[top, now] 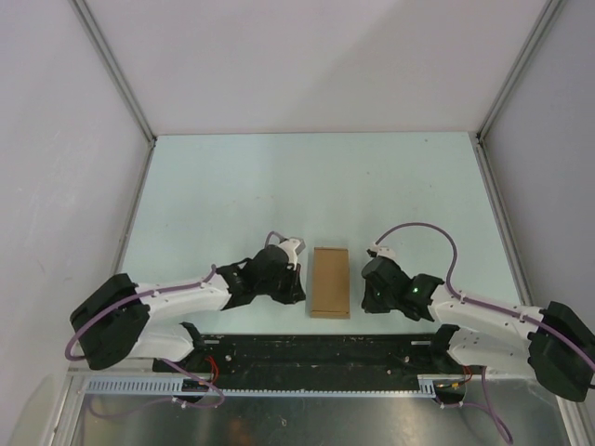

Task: Fold the paper box

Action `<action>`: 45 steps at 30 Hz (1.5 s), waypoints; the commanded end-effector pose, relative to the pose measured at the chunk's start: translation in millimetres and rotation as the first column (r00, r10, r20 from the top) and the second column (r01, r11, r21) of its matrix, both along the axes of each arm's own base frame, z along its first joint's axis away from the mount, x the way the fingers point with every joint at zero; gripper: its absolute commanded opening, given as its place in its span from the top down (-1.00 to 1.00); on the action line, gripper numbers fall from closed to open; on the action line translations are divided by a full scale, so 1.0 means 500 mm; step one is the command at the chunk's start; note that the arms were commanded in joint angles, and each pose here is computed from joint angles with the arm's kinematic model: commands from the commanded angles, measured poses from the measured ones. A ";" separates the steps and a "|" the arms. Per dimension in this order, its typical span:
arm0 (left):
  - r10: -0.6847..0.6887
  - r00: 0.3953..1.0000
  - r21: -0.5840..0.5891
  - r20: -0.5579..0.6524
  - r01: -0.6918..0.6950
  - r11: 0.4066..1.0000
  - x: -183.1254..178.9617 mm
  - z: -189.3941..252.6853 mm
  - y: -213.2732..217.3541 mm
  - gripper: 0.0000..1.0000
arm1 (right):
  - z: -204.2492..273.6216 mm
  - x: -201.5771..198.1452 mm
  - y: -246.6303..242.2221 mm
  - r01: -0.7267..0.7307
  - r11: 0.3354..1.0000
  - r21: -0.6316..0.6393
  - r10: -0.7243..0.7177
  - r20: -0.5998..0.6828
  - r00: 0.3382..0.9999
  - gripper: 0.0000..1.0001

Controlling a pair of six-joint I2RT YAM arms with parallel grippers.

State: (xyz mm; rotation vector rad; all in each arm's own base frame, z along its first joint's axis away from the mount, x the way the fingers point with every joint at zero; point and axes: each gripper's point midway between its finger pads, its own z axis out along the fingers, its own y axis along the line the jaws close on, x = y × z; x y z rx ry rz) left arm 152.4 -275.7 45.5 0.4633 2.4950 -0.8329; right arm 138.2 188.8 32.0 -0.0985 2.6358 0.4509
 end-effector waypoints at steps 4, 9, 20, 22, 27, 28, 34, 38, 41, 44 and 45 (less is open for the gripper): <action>0.010 1.000 -0.052 -0.021 -0.011 0.999 -0.009 -0.011 -0.045 1.00 | -0.001 0.014 0.052 0.013 0.995 0.096 -0.015 0.016 1.000 1.00; -0.027 0.999 -0.056 -0.032 0.025 0.998 -0.022 -0.012 -0.074 1.00 | -0.003 0.004 0.085 -0.014 0.990 0.141 0.015 -0.006 1.000 1.00; -0.075 0.996 -0.077 -0.038 0.072 0.994 -0.041 -0.003 -0.114 1.00 | 0.008 -0.011 0.132 -0.039 0.974 0.221 0.045 -0.023 0.999 1.00; -0.085 0.996 -0.082 -0.039 0.082 0.993 -0.045 0.000 -0.123 1.00 | 0.010 -0.011 0.136 -0.041 0.974 0.224 0.047 -0.022 0.999 1.00; -0.092 0.995 -0.083 -0.041 0.089 0.993 -0.051 0.000 -0.127 1.00 | 0.017 -0.010 0.135 -0.040 0.973 0.228 0.044 -0.014 0.999 1.00; -0.089 0.995 -0.078 -0.038 0.086 0.993 -0.049 -0.002 -0.123 1.00 | 0.020 -0.004 0.132 -0.035 0.975 0.220 0.036 0.000 0.999 1.00; -0.028 1.000 0.017 0.001 0.028 0.999 -0.025 -0.019 -0.057 1.00 | 0.028 0.028 0.054 0.025 0.995 0.101 -0.028 0.029 0.999 1.00; 0.028 0.999 0.033 0.034 -0.029 0.999 0.035 0.010 -0.018 1.00 | 0.054 0.078 0.006 0.074 0.993 0.092 -0.080 0.058 0.995 1.00; 0.068 0.994 0.031 0.082 -0.071 0.997 0.095 0.035 0.001 0.99 | 0.081 0.135 -0.022 0.095 0.992 0.083 -0.104 0.105 0.989 1.00; 0.067 0.993 0.027 0.094 -0.070 0.997 0.152 0.049 0.001 1.00 | 0.089 0.186 -0.025 0.082 0.994 0.072 -0.091 0.125 0.988 1.00; 0.051 0.993 0.031 0.107 -0.055 0.998 0.164 0.054 -0.002 1.00 | 0.086 0.206 -0.016 0.075 0.995 0.060 -0.082 0.115 0.990 1.00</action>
